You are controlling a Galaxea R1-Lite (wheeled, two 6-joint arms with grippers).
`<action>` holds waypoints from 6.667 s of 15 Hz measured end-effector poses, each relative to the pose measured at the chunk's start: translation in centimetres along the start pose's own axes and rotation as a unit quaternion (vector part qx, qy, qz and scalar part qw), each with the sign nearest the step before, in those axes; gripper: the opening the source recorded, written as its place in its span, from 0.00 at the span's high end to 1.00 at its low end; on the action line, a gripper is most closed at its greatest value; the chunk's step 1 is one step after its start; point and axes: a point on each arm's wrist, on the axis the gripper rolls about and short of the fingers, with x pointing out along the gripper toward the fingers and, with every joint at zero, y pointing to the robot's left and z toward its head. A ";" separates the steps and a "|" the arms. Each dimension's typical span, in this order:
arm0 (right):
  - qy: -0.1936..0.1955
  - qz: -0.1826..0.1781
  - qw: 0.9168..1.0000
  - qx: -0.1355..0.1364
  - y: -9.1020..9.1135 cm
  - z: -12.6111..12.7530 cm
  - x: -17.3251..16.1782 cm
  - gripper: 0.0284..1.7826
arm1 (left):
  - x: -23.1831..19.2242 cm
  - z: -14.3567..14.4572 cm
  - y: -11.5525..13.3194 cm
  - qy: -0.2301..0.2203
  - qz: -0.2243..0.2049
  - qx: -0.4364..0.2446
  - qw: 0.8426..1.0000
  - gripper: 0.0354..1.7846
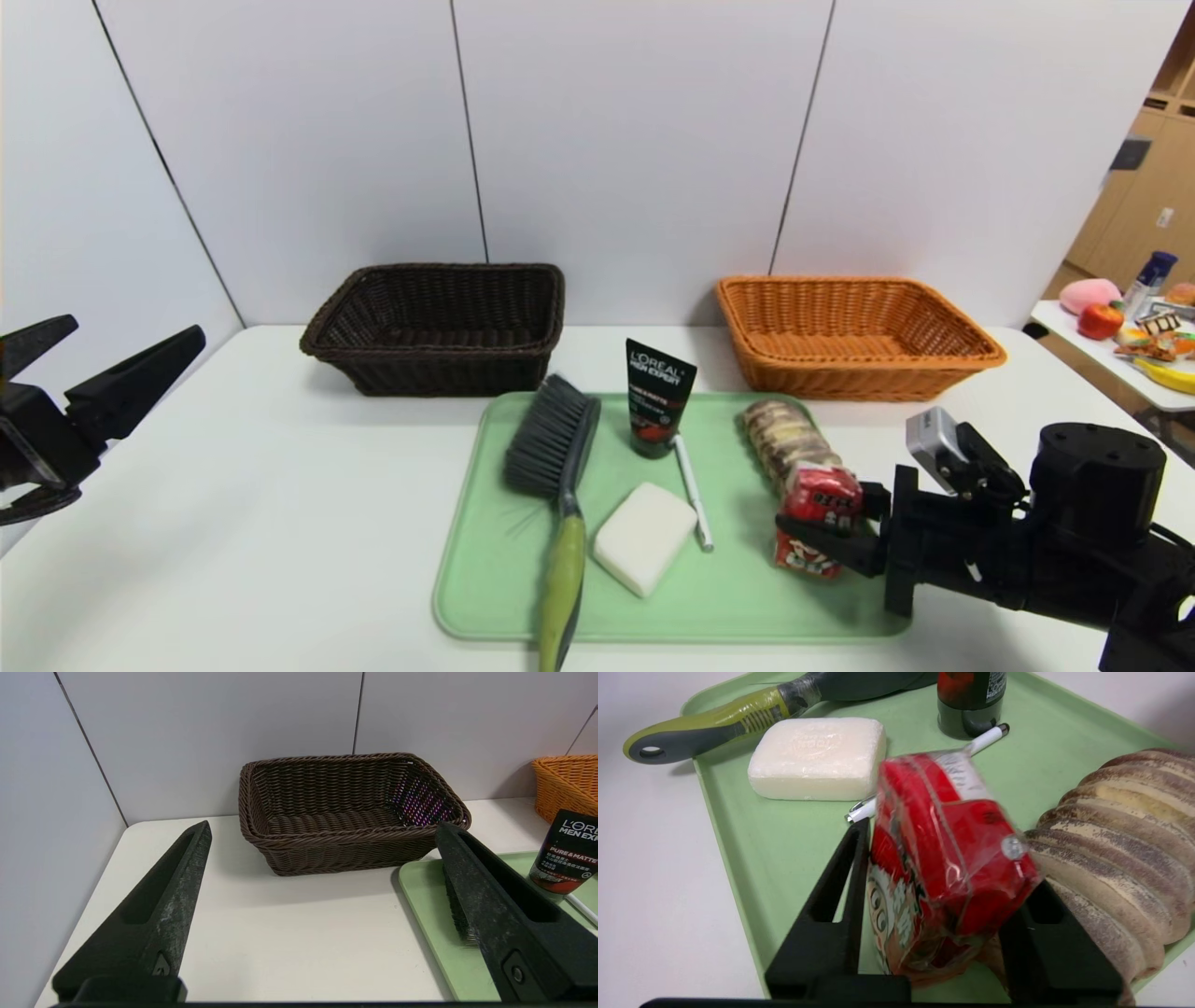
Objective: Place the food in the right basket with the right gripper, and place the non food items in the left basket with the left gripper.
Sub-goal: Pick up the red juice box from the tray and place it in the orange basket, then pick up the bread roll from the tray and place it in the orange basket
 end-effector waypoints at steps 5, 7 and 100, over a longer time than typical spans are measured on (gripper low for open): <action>-0.084 0.040 0.993 0.068 2.5 5.4 -0.2 0.82 | 0.0 -0.2 0.0 0.005 0.001 -0.001 1.000 0.06; -0.117 0.031 0.987 0.104 2.3 8.7 -0.9 0.82 | 0.0 -0.2 0.0 0.005 0.001 0.000 1.000 0.06; 0.084 -0.271 0.947 0.151 2.4 17.0 1.7 0.94 | -3.2 -2.1 -0.3 0.019 0.003 -0.029 0.999 0.06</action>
